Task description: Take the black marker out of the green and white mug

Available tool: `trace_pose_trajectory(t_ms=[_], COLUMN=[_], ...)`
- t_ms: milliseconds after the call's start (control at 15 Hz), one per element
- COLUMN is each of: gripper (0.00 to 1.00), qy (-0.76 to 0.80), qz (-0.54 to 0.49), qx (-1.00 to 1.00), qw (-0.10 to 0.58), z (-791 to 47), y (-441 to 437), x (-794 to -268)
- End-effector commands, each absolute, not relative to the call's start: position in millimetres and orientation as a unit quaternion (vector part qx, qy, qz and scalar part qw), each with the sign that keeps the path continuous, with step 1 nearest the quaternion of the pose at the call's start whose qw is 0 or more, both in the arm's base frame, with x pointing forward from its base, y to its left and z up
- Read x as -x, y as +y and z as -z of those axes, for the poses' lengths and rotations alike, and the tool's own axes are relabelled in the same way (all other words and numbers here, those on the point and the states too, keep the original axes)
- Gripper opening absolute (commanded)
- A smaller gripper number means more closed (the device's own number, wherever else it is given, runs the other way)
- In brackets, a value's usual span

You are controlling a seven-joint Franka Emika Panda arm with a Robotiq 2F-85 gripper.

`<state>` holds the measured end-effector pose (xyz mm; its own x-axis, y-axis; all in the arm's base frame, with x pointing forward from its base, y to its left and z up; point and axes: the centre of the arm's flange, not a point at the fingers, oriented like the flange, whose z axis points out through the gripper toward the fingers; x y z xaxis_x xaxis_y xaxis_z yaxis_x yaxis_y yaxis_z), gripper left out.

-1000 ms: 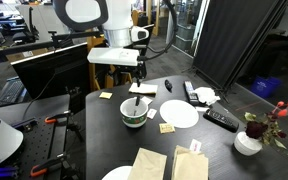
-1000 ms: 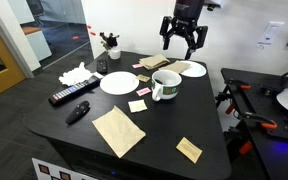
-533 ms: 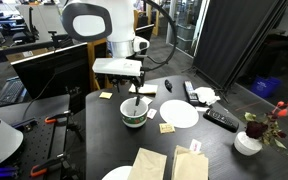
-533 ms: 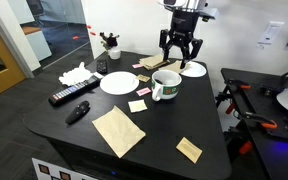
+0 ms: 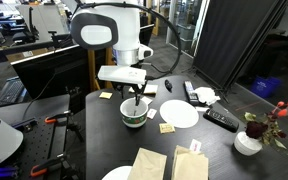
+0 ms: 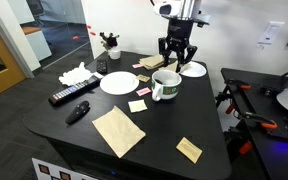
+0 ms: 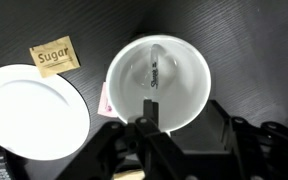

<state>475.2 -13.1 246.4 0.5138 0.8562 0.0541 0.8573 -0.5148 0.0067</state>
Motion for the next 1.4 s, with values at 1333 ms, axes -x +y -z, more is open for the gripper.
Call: trace_pose_trajectory(t_ms=[1333], gripper=[0.60], qy=[-0.505], qz=[0.006], qx=[0.862], qw=[0.048], z=[-185], y=[-6], x=[-516])
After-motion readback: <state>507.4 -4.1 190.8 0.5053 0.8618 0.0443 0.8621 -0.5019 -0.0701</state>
